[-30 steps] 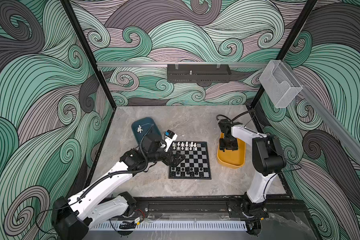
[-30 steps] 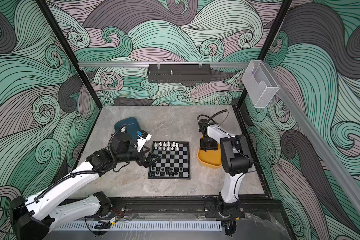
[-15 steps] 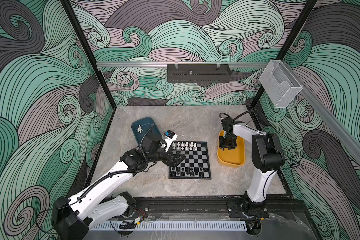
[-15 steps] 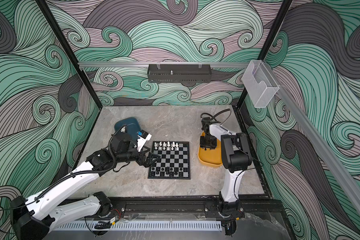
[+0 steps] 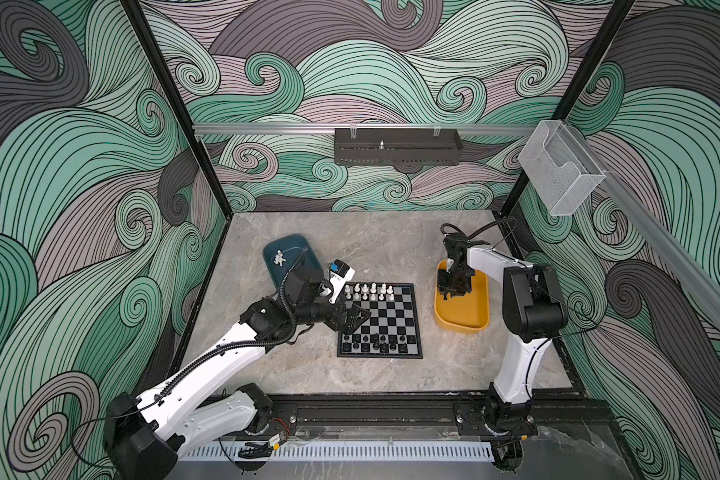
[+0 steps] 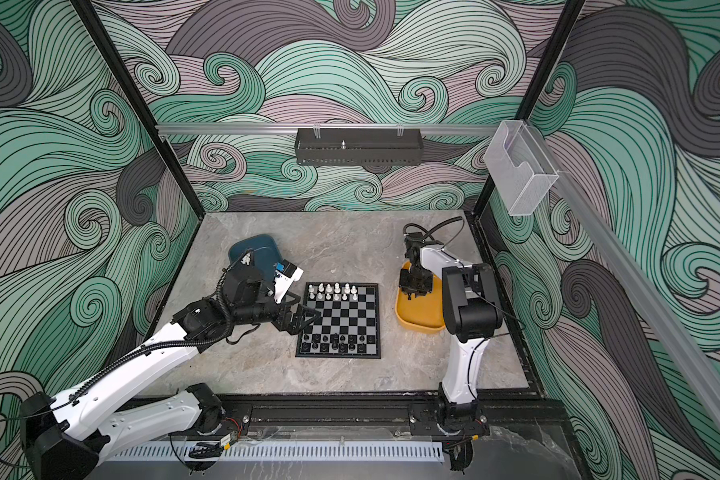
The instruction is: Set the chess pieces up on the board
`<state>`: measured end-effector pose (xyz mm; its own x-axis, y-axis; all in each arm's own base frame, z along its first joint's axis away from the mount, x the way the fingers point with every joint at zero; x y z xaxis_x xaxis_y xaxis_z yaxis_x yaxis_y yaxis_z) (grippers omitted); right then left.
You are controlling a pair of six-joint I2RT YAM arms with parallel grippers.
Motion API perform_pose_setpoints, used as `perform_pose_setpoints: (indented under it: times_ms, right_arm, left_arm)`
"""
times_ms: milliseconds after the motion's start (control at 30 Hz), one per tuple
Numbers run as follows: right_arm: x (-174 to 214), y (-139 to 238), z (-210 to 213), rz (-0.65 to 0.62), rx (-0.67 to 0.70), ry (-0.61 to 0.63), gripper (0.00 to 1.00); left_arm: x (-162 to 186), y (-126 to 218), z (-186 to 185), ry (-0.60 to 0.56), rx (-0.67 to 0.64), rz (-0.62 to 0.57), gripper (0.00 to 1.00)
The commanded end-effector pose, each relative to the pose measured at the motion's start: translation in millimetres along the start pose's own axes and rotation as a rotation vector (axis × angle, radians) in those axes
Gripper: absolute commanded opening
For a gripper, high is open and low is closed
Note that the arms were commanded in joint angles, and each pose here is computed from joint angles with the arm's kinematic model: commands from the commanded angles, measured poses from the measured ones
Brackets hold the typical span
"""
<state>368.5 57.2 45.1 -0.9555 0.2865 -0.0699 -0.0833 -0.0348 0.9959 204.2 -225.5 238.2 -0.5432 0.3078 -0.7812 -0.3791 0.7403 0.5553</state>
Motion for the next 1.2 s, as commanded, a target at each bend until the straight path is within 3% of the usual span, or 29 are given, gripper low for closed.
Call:
perform_pose_setpoints:
  times_ms: [0, 367, 567, 733, 833, 1067, 1167]
  right_arm:
    - [-0.9, -9.2, 3.6, 0.012, -0.019, -0.007, 0.33]
    - [-1.9, -7.3, 7.2, 0.006, -0.059, -0.065, 0.20]
    - [3.0, 14.9, -7.5, 0.003, -0.148, -0.243, 0.04]
    - [10.4, 70.8, -21.6, -0.088, -0.317, -0.431, 0.02]
    - [20.6, 108.5, -17.3, -0.110, -0.487, -0.521, 0.02]
    - [56.3, 163.8, 20.3, -0.026, -0.954, -0.727, 0.03]
    - [75.1, 177.7, 31.4, -0.006, -1.019, -0.749, 0.04]
  left_arm:
    - [-1.4, -0.3, 0.7, -0.004, -0.001, -0.006, 0.98]
    - [-3.2, 1.3, 0.1, 0.003, -0.001, -0.015, 0.99]
    - [-12.2, 0.3, 1.4, 0.048, -0.005, -0.074, 0.99]
    - [-30.2, -12.4, -6.9, 0.105, 0.099, -0.191, 0.97]
    - [-43.6, -31.2, -14.4, 0.124, 0.185, -0.267, 0.94]
    - [-75.5, -80.8, -40.5, -0.040, 0.233, -0.382, 0.86]
    - [-85.6, -103.8, -54.2, -0.092, 0.260, -0.377, 0.82]
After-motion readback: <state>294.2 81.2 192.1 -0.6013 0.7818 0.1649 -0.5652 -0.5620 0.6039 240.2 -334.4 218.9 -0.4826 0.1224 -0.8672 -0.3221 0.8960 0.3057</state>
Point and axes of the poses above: each gripper's point midway between its finger pads, its own y axis back along the fingers, its own z axis along the line the jaws close on, x = y × z, the point moved 3 cm from there along y, back along the fingers, and after that the axes turned 8 degrees about -y, right-handed, at the moved point
